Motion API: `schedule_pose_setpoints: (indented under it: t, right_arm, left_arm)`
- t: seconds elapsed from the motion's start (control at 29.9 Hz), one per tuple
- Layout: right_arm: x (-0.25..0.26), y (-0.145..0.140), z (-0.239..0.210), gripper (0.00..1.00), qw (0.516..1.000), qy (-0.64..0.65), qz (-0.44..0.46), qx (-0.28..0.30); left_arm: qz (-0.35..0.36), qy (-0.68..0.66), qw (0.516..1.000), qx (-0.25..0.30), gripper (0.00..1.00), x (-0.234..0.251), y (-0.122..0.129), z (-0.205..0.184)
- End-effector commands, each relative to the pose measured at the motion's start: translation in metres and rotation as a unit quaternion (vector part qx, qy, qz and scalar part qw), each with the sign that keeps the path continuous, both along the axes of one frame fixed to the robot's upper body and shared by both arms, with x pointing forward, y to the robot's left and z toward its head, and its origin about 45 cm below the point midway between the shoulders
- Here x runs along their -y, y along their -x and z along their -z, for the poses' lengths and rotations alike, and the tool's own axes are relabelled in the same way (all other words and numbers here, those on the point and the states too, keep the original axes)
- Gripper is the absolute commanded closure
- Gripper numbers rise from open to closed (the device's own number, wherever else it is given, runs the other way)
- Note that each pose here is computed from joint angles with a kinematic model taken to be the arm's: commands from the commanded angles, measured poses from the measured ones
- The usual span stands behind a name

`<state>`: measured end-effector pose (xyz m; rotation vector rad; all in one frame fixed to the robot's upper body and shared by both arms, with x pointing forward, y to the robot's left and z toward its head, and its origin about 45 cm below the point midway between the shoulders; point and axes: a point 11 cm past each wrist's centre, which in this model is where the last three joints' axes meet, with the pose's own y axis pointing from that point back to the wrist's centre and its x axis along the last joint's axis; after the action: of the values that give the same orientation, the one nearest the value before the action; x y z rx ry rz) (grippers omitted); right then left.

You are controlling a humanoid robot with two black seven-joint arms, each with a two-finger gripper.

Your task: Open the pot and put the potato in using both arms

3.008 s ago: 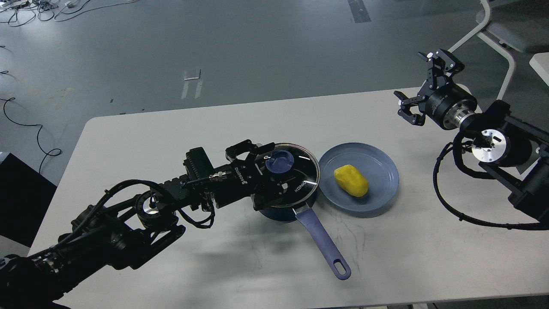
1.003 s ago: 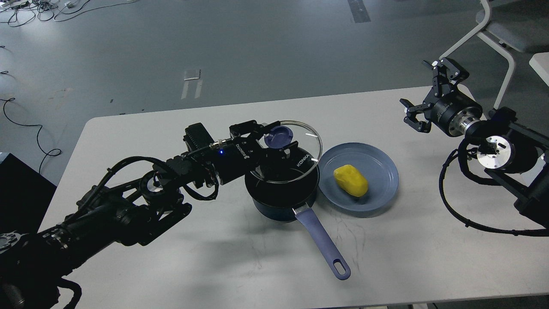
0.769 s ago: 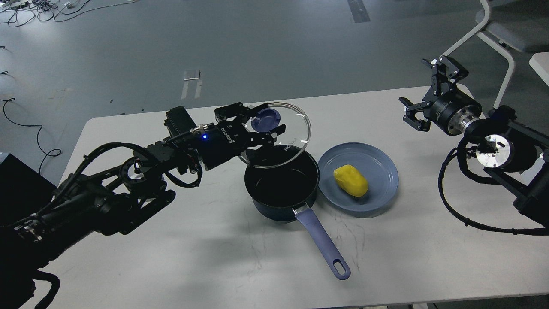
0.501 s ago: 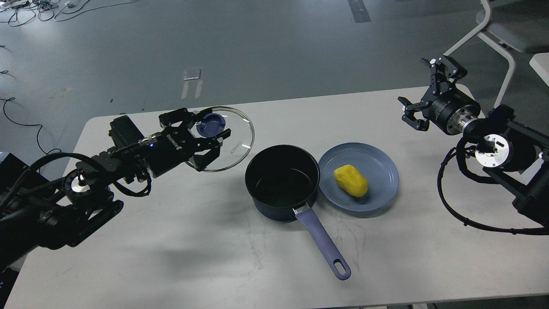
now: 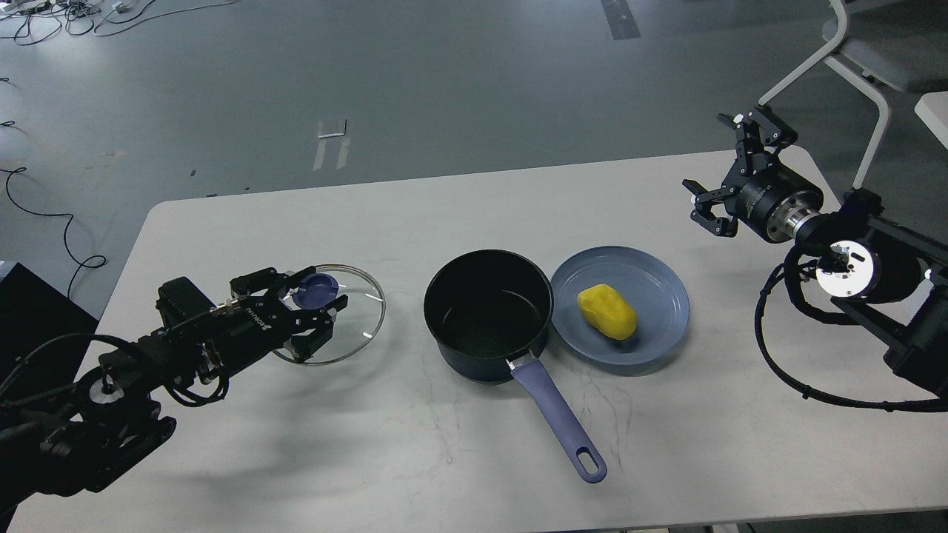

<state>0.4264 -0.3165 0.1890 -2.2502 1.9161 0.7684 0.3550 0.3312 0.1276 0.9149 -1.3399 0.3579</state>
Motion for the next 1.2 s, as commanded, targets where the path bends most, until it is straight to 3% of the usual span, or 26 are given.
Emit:
schedule_pose_setpoints:
  t: [0.0, 0.27, 0.33, 0.37, 0.4, 0.6, 0.67, 0.74, 0.97, 1.17]
  right_arm:
    - [0.002, 0.001, 0.001, 0.0, 1.0, 0.001, 0.002, -0.001]
    - [0.004, 0.001, 0.001, 0.0, 1.0, 0.003, 0.002, -0.001]
    - [0.004, 0.001, 0.001, 0.0, 1.0, 0.003, 0.003, -0.001]
    - [0.004, 0.001, 0.001, 0.0, 1.0, 0.003, 0.003, -0.001]
    - [0.004, 0.001, 0.001, 0.0, 1.0, 0.003, 0.003, -0.001]
    - [0.004, 0.001, 0.0, 0.0, 1.0, 0.004, 0.004, -0.001]
    - [0.004, 0.001, 0.0, 0.0, 1.0, 0.004, 0.004, -0.001]
    - [0.004, 0.001, 0.0, 0.0, 1.0, 0.004, 0.004, -0.001]
    - [-0.001, 0.0, -0.004, 0.0, 0.998, 0.058, -0.028, 0.02]
    - [-0.005, -0.001, -0.025, 0.0, 0.965, 0.217, -0.105, 0.101]
  left_arm:
    - [-0.017, 0.007, 1.0, -0.015, 0.71, 0.002, 0.004, 0.017]
    - [-0.043, 0.006, 0.999, -0.021, 0.66, -0.002, 0.0, 0.029]
    - [-0.043, 0.006, 0.999, -0.022, 0.58, -0.002, 0.001, 0.029]
    - [-0.044, 0.005, 0.999, -0.026, 0.47, -0.003, 0.004, 0.032]
    - [-0.046, 0.004, 0.999, -0.028, 0.3, -0.005, 0.006, 0.034]
    - [-0.049, 0.003, 0.998, -0.037, 0.24, -0.008, 0.012, 0.04]
    - [-0.049, 0.004, 0.998, -0.037, 0.17, -0.007, 0.012, 0.04]
    - [-0.052, 0.017, 0.998, -0.035, 0.02, -0.002, 0.009, 0.037]
    - [-0.128, 0.156, 0.979, -0.007, 0.02, 0.016, -0.031, -0.009]
    - [-0.14, 0.323, 0.936, -0.004, 0.02, 0.053, -0.051, -0.077]
